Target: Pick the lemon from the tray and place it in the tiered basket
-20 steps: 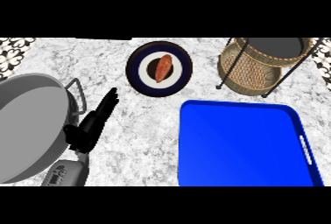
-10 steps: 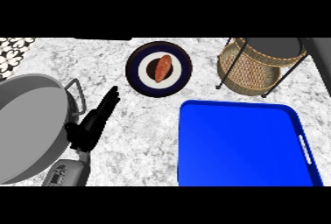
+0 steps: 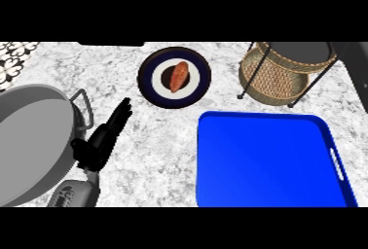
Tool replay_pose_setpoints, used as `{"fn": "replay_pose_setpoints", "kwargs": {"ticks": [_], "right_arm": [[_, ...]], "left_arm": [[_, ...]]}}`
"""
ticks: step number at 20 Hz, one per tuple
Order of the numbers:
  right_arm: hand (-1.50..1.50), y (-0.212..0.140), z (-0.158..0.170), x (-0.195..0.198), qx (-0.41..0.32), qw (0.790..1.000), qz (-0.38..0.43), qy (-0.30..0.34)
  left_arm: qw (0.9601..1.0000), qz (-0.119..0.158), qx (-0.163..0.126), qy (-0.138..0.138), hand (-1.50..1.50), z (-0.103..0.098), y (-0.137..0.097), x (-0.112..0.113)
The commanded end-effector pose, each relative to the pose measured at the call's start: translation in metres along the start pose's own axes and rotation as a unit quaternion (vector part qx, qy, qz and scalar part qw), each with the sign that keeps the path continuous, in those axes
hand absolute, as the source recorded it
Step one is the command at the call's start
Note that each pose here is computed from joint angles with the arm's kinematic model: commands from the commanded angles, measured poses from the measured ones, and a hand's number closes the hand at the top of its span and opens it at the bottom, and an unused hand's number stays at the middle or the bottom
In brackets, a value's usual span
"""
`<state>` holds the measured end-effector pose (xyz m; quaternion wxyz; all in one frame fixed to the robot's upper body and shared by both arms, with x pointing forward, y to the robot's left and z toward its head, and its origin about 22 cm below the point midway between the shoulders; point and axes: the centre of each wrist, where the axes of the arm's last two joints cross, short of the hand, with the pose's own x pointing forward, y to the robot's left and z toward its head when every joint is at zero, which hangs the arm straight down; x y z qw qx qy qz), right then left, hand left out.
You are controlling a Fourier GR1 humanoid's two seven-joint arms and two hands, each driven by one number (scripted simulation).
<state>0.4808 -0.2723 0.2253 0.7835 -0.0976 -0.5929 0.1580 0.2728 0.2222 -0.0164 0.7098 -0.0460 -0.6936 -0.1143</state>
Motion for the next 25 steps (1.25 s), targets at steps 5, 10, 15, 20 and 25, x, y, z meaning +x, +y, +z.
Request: {"fn": "replay_pose_setpoints", "kwargs": {"ticks": [5,10,15,20,25], "right_arm": [[-1.5,-0.042,0.016,0.001,-0.163,0.986,-0.03,-0.033],[-1.5,-0.106,0.045,-0.014,-0.307,0.947,-0.058,-0.066],[-1.5,-0.182,0.095,-0.048,-0.353,0.921,-0.127,-0.109],[-1.5,-0.225,0.136,-0.102,-0.362,0.911,-0.154,-0.12],[-1.5,-0.267,0.19,-0.119,-0.345,0.922,-0.132,-0.113]], "left_arm": [[0.9999,-0.001,0.011,-0.001,0.0,-0.002,0.01,0.003],[1.0,0.003,0.006,-0.006,0.0,-0.008,0.005,0.013],[1.0,-0.001,-0.002,0.001,0.0,0.005,0.003,0.001],[0.9999,-0.008,0.006,-0.007,0.0,0.007,0.004,-0.004],[1.0,-0.002,0.0,0.002,0.0,0.009,0.013,-0.004]]}}
